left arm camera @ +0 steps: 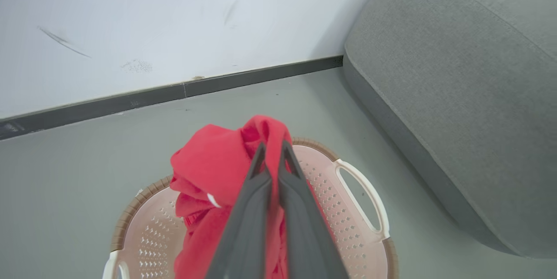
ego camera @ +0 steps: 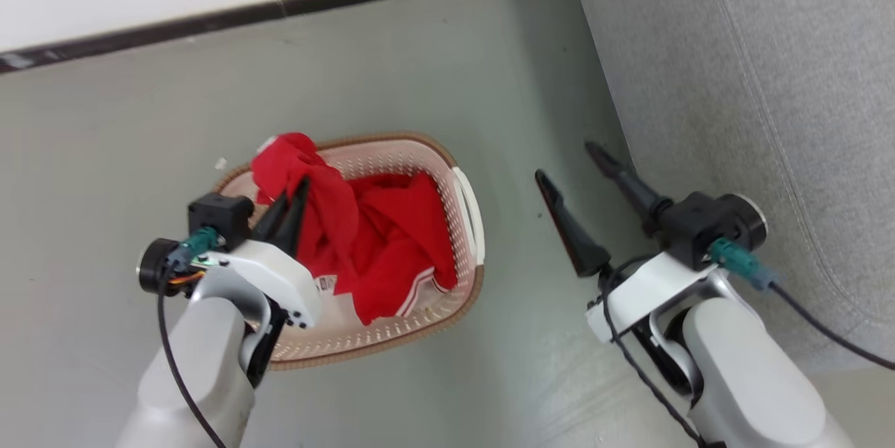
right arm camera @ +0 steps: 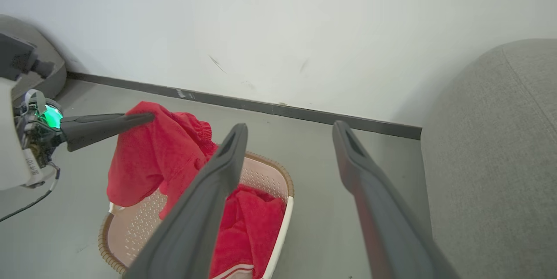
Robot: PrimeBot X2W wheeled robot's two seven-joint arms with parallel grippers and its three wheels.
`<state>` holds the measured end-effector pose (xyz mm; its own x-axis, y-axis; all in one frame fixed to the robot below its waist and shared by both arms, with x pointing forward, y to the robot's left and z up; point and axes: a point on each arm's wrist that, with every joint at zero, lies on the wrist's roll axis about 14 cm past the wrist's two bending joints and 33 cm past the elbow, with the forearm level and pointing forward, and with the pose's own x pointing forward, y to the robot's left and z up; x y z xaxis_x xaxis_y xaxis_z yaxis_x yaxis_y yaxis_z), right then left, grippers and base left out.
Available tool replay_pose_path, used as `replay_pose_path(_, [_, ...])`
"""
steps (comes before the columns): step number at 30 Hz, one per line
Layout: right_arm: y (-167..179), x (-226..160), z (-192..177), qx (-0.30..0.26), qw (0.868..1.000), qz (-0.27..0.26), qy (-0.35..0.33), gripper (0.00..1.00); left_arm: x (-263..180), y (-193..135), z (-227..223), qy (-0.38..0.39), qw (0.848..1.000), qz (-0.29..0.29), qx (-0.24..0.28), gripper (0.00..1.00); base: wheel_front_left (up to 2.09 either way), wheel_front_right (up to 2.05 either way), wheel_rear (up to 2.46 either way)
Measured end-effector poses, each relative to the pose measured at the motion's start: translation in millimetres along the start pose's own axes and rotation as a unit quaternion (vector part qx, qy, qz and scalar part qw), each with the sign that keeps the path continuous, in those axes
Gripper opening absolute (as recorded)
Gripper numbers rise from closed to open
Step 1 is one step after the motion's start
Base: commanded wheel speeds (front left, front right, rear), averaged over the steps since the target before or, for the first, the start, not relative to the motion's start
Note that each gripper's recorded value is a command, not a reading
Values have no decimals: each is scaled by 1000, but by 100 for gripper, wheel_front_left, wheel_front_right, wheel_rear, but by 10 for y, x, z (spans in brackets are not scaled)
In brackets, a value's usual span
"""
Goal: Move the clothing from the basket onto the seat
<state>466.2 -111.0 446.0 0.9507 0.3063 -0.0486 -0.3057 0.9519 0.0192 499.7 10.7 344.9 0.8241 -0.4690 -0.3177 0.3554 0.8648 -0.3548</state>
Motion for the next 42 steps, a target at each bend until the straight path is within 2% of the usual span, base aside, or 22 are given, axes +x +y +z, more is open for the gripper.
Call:
replay_pose_path(10, [436,-86,276,-26,996,78,-28,100,-273,-520,517,-68,995,-65,33,0,0,0,0])
replay_pose_path(19, [819,-237,390,-21,991,130,-39,100,-563,-951,883,-118,985,-117,43,0,0,0,0])
replay_pose_path(32, [1037,-412,491,-32,985,163,-47,100,-962,-1460,1244,-154,970,-179,55,0,0,0,0])
replay_pose_path(42, [1182,-543,516,-44,980,187,-49,100,-1254,-1704,1461,-173,959,-215,66,0,0,0,0])
